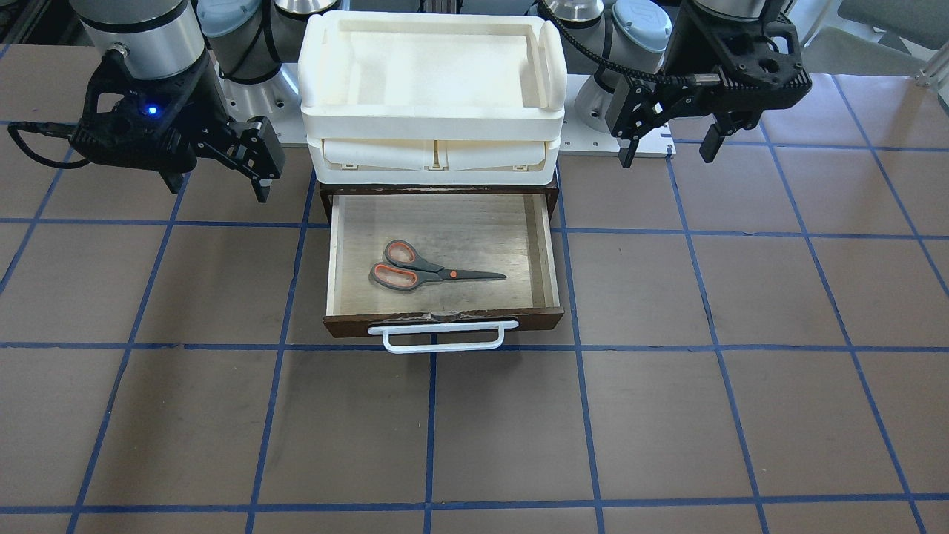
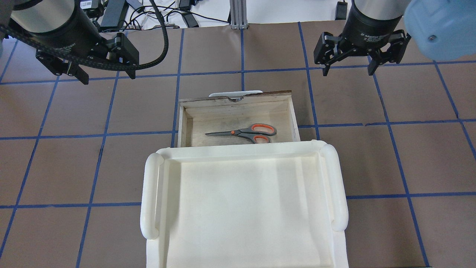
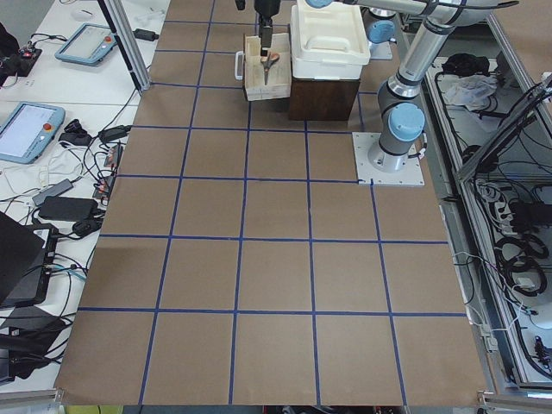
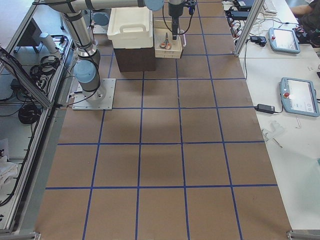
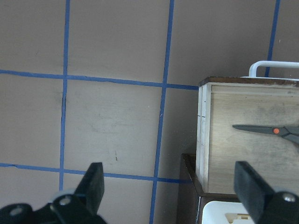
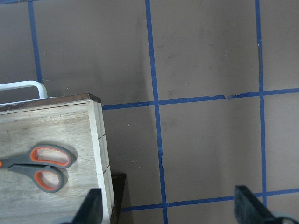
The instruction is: Put scissors in drawer and close it
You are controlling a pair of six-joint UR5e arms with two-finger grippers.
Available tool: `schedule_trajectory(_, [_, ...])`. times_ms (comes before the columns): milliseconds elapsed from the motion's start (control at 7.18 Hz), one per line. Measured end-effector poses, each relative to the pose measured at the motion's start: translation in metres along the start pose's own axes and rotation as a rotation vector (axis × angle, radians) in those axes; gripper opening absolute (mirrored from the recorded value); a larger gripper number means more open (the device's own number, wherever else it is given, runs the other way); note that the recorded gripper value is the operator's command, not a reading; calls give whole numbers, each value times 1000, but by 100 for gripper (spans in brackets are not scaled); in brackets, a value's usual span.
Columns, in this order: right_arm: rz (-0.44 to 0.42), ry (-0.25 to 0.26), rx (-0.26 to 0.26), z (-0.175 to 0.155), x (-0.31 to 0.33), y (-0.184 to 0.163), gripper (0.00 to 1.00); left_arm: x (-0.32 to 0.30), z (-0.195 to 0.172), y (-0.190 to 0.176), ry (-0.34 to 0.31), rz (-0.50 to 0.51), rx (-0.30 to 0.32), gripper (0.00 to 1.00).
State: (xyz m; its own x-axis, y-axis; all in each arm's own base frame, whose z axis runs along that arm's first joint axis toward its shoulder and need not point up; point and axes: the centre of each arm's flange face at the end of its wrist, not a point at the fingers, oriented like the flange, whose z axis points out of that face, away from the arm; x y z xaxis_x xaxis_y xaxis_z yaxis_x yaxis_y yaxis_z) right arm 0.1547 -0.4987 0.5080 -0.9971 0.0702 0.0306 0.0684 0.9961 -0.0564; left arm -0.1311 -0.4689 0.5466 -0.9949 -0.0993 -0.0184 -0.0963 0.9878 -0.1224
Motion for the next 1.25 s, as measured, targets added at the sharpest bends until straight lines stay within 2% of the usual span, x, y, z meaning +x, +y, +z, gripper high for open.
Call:
schedule_trajectory(279, [-22,-31,2,-3,-2,2,100,0,0,0,-3,1,1,100])
schedule_trajectory(1254, [-37,-35,6,-4,-2,3,100,0,0,0,0,1,0,100])
